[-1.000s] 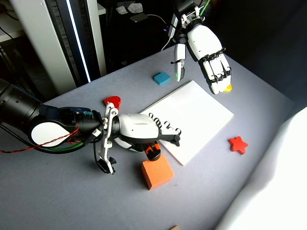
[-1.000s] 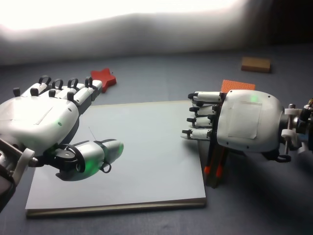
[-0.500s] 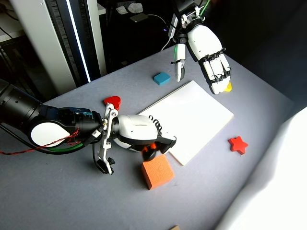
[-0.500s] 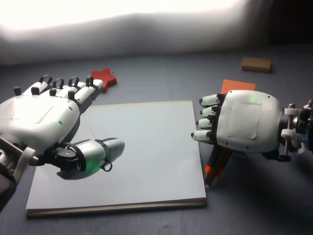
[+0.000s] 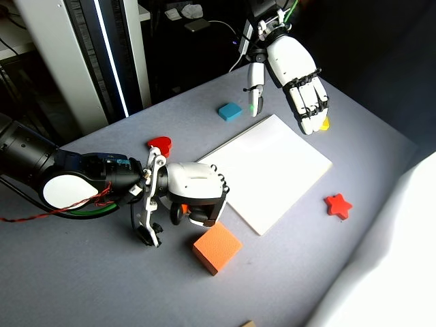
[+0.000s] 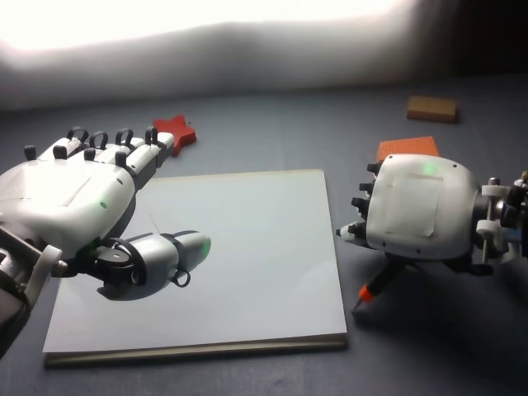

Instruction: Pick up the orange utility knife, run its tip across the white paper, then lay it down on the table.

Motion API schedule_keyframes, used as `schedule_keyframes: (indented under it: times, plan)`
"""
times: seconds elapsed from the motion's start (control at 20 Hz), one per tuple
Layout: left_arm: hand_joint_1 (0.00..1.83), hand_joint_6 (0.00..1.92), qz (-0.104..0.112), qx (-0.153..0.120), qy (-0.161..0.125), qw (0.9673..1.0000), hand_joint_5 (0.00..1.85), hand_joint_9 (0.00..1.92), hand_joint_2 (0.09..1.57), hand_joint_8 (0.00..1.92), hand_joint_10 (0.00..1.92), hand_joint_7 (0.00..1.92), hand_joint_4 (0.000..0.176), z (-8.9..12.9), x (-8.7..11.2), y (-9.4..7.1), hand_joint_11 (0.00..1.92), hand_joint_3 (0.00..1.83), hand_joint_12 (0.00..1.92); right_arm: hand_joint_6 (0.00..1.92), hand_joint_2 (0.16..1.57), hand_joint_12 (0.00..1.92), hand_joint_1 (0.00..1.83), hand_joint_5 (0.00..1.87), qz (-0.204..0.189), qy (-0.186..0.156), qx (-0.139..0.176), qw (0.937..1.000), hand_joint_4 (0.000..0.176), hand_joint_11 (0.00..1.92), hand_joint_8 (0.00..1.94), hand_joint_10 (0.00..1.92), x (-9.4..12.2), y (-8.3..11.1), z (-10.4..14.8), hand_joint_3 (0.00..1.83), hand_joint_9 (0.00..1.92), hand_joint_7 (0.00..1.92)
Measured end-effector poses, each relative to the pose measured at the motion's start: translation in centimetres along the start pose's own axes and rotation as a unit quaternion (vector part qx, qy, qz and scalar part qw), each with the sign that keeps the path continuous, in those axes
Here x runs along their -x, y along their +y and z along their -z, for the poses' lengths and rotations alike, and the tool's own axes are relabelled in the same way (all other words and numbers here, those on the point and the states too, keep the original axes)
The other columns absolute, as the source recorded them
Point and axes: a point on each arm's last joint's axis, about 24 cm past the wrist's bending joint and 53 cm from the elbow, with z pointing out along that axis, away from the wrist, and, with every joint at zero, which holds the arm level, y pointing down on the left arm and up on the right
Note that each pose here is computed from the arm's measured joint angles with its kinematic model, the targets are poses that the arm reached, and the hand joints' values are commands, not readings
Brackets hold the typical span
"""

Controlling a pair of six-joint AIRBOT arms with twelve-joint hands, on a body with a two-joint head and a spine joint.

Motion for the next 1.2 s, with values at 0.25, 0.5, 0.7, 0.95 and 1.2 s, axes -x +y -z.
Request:
schedule_keyframes:
  times: [0.25,0.5,0.7,0.95,1.2]
  plan:
    - [0.21,0.0,0.001,0.001,-0.001,1.0,0.0,0.21,1.22,0.0,0.01,0.12,0.07,0.0,0.0,0.0,0.0,0.0,0.83,1.92,1.2,1.92,1.63,1.32,0.002,-0.009,0.002,1.0,0.045,1.71,1.94,1.92,0.8,0.0,-0.2,0.07,1.65,1.51]
    - [0.15,0.0,0.0,0.002,-0.002,1.0,0.0,0.2,1.23,0.0,0.0,0.1,0.068,-0.1,0.1,0.1,0.0,0.0,0.82,1.92,1.21,1.92,1.62,1.32,0.003,-0.01,-0.017,0.9998,0.052,1.7,1.94,1.92,2.1,-1.6,0.2,0.06,1.65,1.5]
    - [0.15,0.0,0.0,0.004,-0.001,1.0,0.0,0.2,1.23,0.0,0.0,0.1,0.07,-0.1,0.1,0.2,0.0,0.0,0.85,1.92,1.2,1.92,1.62,1.3,-0.006,-0.018,-0.02,0.9996,0.065,1.68,1.94,1.92,3.7,-2.3,0.8,0.05,1.64,1.5]
    - [0.17,0.0,0.001,0.003,0.001,1.0,0.0,0.21,1.23,0.0,0.01,0.11,0.065,-0.1,-0.1,0.1,0.0,0.0,0.85,1.92,1.21,1.92,1.62,1.29,-0.111,-0.01,-0.023,0.9935,0.084,1.69,1.94,1.92,4.5,-1.4,1.1,0.05,1.64,1.5]
    - [0.14,0.0,0.001,0.007,0.0,1.0,0.0,0.22,1.24,0.0,0.01,0.11,0.064,-0.1,0.0,0.3,0.0,0.0,0.87,1.92,1.23,1.92,1.58,1.25,-0.109,0.011,-0.072,0.9913,0.127,1.68,1.94,1.92,5.9,-3.9,0.6,0.05,1.63,1.5]
